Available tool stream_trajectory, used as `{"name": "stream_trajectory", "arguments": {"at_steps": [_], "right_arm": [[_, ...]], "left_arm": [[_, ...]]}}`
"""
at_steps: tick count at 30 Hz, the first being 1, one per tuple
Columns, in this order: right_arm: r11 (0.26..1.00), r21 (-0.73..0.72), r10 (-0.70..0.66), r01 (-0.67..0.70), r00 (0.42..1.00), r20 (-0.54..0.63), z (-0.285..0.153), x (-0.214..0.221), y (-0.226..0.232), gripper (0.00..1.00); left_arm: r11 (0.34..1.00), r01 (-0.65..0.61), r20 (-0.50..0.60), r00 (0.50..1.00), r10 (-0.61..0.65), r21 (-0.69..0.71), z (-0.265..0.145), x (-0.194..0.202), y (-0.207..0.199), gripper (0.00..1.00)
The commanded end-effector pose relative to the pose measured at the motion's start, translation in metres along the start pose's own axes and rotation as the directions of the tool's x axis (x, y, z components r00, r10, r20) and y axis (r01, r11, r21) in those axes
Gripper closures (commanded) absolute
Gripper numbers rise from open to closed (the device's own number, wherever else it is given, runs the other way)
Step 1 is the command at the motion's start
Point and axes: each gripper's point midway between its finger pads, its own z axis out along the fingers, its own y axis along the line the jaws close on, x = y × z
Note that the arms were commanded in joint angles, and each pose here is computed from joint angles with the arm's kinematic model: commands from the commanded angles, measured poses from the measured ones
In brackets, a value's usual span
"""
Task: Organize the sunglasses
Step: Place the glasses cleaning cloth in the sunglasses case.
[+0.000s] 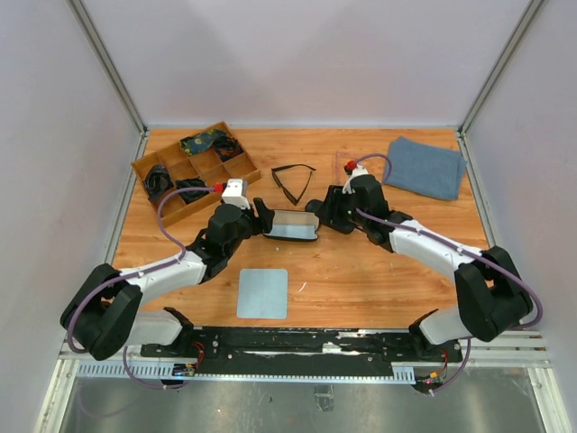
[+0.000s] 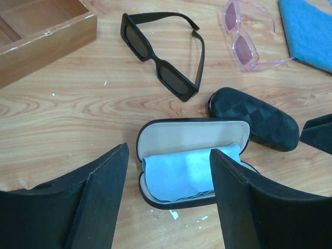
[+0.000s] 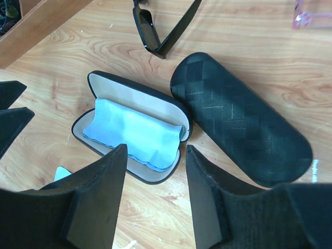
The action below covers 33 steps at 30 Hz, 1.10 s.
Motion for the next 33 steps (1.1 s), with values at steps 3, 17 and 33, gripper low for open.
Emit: {"name": "stream_trajectory", "arguments": {"at_steps": [3,17,33], "right_arm": [[0.991,0.055,-0.121,0.119,0.992,0.029,-0.022,-0.016,-0.010,0.43],[0.980,0.042,-0.197,0.196,0.980,0.008,-0.033,-0.016,-0.008,0.34],[0.899,-0.064,-0.437,0.433,0.885,-0.157,0.077,-0.063,0.038,0.36]], "left_arm": [[0.999,0.026,0.026,0.999,-0.025,-0.033,-0.010,-0.011,0.007,0.25],[0.993,0.087,0.090,0.993,-0.080,-0.077,-0.038,-0.020,0.022,0.00],[0.991,0.132,0.117,0.985,-0.127,-0.032,-0.057,-0.022,0.022,0.00]]}}
